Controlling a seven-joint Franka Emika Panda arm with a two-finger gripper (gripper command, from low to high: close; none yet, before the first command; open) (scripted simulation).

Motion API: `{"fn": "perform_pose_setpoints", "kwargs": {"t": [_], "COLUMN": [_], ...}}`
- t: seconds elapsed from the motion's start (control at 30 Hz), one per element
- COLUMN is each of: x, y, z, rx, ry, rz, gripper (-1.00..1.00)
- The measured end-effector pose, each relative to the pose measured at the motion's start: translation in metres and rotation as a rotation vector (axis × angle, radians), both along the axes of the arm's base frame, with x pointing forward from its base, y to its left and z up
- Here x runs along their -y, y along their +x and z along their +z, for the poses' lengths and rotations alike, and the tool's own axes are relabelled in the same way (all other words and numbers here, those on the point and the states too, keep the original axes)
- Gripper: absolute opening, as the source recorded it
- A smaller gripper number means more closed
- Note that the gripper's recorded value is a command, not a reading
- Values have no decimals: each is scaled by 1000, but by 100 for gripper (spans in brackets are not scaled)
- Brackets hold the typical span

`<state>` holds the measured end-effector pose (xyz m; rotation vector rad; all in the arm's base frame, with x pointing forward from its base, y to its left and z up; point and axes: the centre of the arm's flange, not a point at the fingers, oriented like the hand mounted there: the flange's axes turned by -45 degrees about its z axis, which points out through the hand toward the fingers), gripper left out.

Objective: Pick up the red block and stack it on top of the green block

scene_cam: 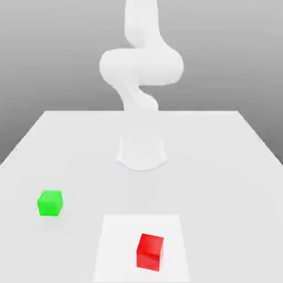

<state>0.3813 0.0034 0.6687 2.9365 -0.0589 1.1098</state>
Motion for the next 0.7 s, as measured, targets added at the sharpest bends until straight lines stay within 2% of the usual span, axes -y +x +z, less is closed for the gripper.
{"fn": "perform_pose_setpoints", "kwargs": {"t": [0.17, 0.33, 0.5, 0.7], "x": [-4, -6, -8, -13], "y": [56, 88, 98, 80], "z": [-95, -195, -297, -414], "rx": [-158, -310, -462, -644], "ry": [9, 23, 43, 76], "rz": [-49, -93, -134, -180], "gripper": [0, 0, 0, 0]}}
